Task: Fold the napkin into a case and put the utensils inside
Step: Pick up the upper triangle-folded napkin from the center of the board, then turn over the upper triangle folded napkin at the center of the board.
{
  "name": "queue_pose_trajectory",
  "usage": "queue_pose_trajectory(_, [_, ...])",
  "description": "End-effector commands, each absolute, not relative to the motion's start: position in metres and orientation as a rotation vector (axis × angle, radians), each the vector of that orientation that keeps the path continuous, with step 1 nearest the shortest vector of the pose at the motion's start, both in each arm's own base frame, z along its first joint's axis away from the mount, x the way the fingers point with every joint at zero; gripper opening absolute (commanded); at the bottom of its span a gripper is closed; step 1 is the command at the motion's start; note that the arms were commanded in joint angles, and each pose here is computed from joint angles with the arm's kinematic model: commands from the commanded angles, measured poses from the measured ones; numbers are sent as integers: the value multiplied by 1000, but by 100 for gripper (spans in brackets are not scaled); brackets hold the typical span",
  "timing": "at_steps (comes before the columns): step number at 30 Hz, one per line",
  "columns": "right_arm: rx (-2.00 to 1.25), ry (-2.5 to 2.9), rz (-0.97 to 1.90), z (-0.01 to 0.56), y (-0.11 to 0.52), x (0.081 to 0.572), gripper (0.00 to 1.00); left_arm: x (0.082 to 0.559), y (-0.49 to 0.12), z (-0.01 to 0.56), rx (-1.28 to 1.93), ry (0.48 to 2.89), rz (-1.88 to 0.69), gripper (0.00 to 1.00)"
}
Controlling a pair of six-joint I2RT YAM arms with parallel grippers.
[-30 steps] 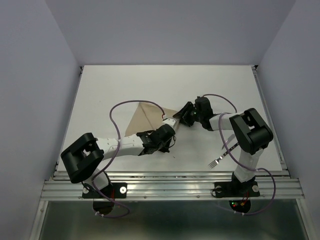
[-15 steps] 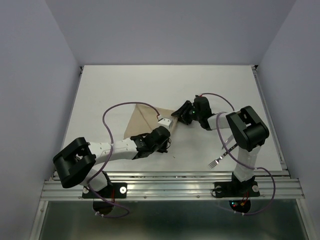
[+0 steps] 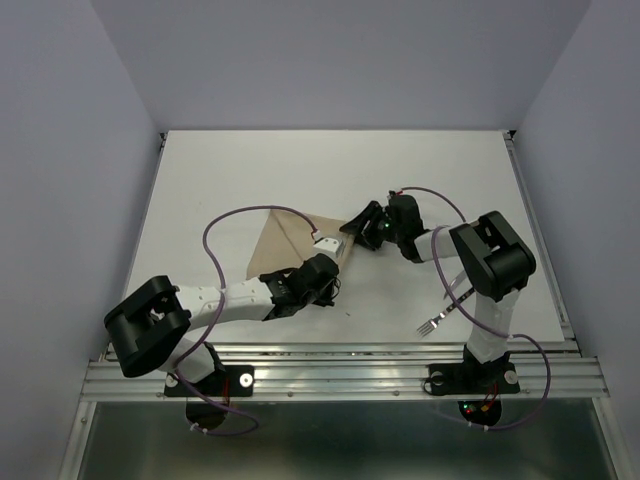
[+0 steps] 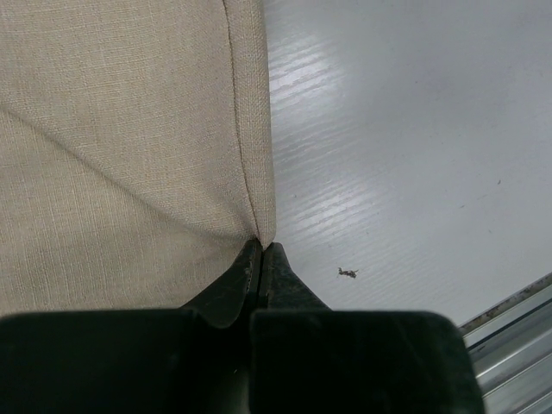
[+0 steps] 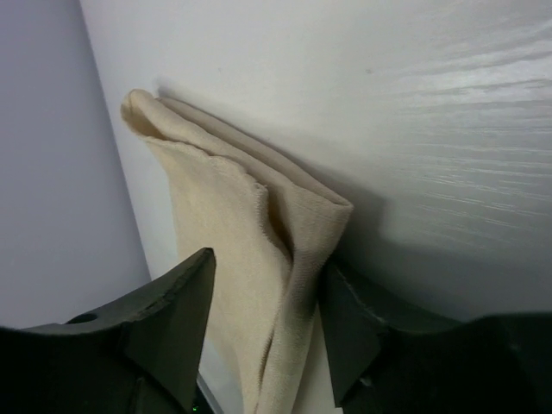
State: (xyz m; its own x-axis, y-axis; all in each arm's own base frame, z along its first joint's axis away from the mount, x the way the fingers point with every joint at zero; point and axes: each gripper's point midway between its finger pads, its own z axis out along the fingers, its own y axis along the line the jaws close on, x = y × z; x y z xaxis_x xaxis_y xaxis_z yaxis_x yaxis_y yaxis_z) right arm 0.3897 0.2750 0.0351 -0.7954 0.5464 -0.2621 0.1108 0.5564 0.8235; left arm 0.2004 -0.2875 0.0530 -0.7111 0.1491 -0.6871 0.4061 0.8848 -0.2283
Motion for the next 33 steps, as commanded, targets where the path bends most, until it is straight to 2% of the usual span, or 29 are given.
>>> queue_pose_trajectory(1, [566,2465,1065,-19,270,359,60,206,-289,68,358,2293,-511,0])
queue_pose_trajectory(4, [573,2482,1036,-26,268,360,60,207,-288,72,354,2278,-513,0])
queue_pose_trajectory(6, [582,2488,1020,-29,267,361,56,207,-288,74,352,2273,-513,0])
queue_pose_trajectory(9, [594,2481,1007,-29,266,363,36,207,-287,73,356,2275,-510,0])
queue_pose_trajectory(10, [599,2478,1002,-29,265,364,23,207,-287,72,356,2277,-508,0])
queue_pose_trajectory(11, [601,2476,997,-28,264,364,16,206,-287,72,360,2278,-509,0])
queue_pose_trajectory(13, [600,2462,994,-23,263,365,4,206,-287,71,365,2282,-509,0])
queue_pose_trajectory(14, [600,2456,993,-20,263,366,1,205,-287,70,368,2284,-507,0])
queue_pose_trajectory(33, [555,2319,954,45,248,368,1,200,-282,76,364,2292,-520,0])
